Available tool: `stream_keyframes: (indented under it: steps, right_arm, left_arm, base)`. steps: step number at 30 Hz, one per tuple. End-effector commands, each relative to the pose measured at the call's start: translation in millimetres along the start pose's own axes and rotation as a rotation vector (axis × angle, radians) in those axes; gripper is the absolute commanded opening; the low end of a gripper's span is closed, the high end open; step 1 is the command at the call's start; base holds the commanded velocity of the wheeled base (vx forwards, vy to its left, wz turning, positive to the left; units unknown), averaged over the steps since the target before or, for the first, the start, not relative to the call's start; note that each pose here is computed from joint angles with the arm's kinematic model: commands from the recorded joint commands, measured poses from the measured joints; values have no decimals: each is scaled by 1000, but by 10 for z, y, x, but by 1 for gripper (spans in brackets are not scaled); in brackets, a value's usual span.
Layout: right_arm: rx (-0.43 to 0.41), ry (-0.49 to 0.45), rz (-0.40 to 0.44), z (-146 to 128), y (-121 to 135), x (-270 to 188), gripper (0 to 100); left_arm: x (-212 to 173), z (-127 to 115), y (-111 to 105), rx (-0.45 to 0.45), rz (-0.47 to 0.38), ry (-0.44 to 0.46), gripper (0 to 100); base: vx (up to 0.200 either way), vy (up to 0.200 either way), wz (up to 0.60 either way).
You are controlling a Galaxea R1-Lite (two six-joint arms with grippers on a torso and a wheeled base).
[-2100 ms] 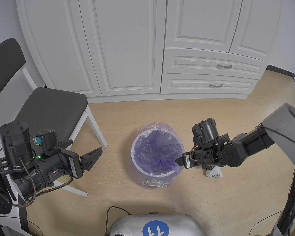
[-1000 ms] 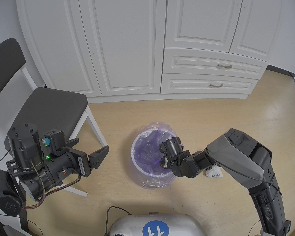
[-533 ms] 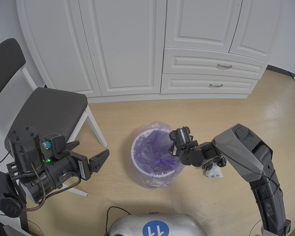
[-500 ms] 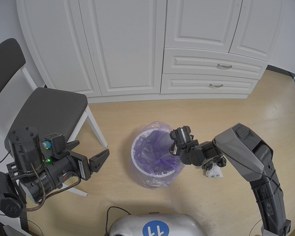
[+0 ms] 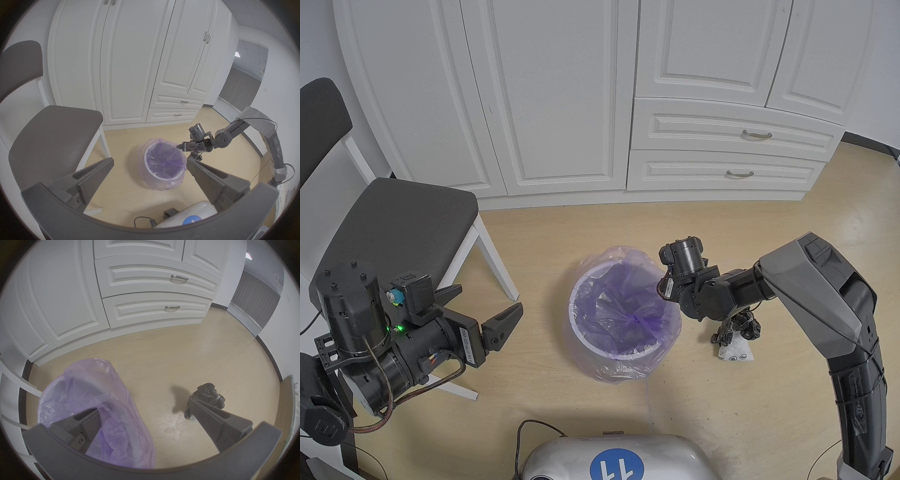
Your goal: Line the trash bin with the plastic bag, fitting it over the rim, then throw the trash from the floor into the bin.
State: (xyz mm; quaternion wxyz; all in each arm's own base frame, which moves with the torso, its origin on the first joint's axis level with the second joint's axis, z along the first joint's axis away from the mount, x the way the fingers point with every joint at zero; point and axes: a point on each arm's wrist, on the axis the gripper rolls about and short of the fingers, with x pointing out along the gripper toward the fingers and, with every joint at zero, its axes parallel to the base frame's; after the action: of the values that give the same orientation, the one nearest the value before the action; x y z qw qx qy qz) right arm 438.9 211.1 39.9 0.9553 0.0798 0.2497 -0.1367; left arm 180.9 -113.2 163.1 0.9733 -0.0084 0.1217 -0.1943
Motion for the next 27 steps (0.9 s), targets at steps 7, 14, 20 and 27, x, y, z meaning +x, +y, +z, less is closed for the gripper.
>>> stream_keyframes:
  steps: [7,14,20,27]
  right_arm:
    - [-6,38,-47,201,-206,-7,100]
    - [-18,115,-43,179,-336,78,100]
    - [-14,183,-24,-30,-389,323,100]
    - [18,218,-42,-151,-533,619,100]
  left_arm:
    - [0,0,0,-1,2,0,100]
    - [-4,-2,1,-1,2,0,100]
    - [-10,4,5,-1,3,-3,100]
    - [0,-4,8,-1,5,1,100]
  base:
    - [0,0,0]
    - [0,0,0]
    - [0,0,0]
    - [0,0,0]
